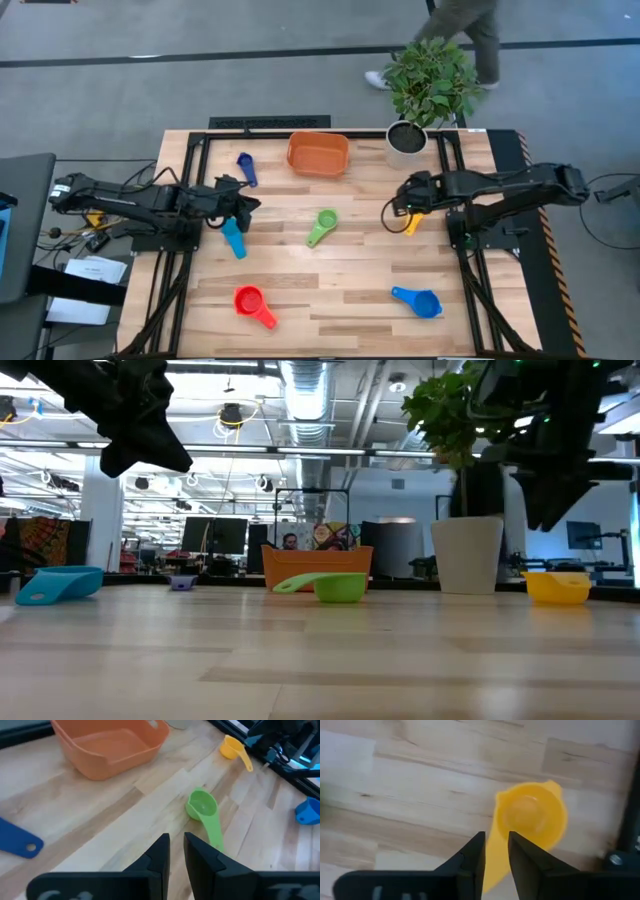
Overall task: Nest measuring cups in basket
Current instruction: Stack the blue measuring cup on top of the red measuring cup
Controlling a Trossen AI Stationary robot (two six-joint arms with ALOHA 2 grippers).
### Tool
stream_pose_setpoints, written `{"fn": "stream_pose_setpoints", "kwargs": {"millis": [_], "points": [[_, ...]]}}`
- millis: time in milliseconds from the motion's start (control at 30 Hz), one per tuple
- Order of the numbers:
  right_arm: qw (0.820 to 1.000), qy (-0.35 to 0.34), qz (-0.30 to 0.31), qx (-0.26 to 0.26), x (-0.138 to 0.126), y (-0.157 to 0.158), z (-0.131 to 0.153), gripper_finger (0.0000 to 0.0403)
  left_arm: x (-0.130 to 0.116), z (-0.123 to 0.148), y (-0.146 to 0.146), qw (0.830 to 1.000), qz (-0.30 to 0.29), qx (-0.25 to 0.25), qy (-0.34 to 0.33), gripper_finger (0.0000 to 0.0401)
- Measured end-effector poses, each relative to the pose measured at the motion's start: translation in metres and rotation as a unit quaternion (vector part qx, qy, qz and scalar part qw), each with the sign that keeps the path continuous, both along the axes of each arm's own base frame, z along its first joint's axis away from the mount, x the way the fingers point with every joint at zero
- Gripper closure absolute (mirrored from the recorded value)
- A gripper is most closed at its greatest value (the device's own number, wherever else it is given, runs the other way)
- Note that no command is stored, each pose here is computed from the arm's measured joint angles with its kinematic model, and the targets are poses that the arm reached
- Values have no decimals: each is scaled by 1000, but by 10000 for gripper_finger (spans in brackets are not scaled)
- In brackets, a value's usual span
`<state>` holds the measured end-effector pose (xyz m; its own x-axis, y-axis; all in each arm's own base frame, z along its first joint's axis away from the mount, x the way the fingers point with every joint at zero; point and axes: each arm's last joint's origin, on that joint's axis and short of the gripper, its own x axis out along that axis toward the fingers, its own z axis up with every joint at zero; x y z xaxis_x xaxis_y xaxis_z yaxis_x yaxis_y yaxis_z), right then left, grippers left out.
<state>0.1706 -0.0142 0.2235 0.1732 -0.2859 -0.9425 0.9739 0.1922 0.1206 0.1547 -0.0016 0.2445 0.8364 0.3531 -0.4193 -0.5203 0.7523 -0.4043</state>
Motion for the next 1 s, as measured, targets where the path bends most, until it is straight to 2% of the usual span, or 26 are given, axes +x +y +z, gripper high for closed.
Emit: {"fn": "stream_pose_setpoints", "kwargs": {"millis": [233,367,500,700,800,1000], "points": [[996,-52,4,72,3,24,4,243,2,-1,-1,1000,-7,-6,4,358],[989,-101,8,111,9,54,5,224,2,0,-1,1000,-20,7,6,358],[981,-131,-6,146,9,89,2,222,3,0,-2,999,-43,13,8,358],[970,-119,-54,207,3,144,-17,238,3,0,-3,996,-72,37,20,358],[966,-90,-33,241,9,164,-22,243,3,0,-3,994,-90,52,27,358],[971,-10,40,235,13,185,-25,245,3,-1,-5,988,-136,71,35,358]]}}
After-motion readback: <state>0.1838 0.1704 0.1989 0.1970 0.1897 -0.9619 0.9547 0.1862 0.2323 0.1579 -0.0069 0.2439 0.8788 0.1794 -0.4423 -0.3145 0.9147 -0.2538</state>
